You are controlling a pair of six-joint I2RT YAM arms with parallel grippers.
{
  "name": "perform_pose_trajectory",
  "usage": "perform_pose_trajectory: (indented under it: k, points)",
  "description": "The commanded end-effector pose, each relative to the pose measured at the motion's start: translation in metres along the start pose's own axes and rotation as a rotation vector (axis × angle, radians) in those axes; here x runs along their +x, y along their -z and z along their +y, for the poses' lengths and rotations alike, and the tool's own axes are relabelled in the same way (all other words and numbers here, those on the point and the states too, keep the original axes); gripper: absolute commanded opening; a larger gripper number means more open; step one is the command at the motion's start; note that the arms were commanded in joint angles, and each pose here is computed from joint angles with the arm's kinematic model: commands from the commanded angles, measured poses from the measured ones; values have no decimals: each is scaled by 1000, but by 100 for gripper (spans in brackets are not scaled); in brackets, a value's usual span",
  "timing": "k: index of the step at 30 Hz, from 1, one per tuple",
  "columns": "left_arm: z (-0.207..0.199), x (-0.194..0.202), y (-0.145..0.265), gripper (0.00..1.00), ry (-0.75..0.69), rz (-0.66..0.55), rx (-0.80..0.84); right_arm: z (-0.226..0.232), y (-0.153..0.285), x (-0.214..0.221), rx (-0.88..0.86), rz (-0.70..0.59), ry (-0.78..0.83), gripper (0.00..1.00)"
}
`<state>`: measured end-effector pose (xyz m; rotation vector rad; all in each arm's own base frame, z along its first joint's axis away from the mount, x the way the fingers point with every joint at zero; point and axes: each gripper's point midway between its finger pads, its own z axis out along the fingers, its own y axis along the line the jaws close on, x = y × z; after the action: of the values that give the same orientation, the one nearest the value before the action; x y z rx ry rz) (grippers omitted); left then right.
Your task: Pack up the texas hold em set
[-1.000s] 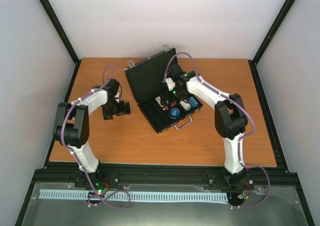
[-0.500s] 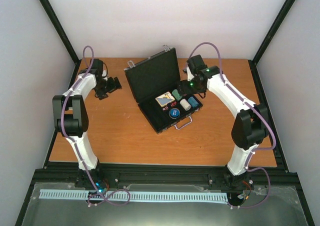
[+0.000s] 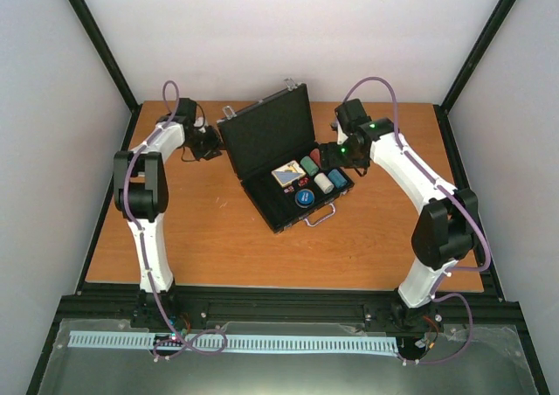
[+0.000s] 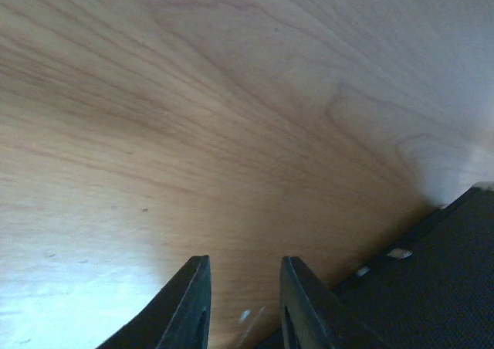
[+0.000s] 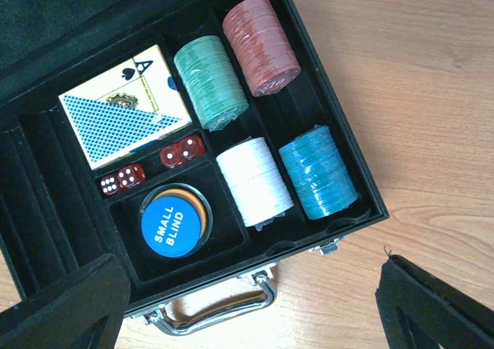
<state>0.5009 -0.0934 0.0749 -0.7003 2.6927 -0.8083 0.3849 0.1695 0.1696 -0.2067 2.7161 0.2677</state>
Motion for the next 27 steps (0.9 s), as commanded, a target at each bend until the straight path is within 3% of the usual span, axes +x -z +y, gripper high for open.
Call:
perform_pose_trajectory:
  k: [1,3,8,14,18,22,27]
  points:
    - [-37,0,-2,21,-2,22,117,-11,14,4,31,-16,-29,89]
    - [-47,3,4,16,-17,24,138,-14,13,9,37,-8,-37,89]
    - [-78,17,23,16,-79,39,197,-25,17,11,58,-35,-81,88]
    - [-98,32,49,19,-125,42,229,-51,53,-5,123,-192,-230,88]
    - [-107,39,68,21,-145,36,251,-81,94,-12,283,-320,-305,89]
    - [-109,55,71,22,-141,61,267,-97,121,-10,368,-388,-330,89]
    - [-111,89,64,22,-154,107,267,-93,121,-4,340,-377,-327,89]
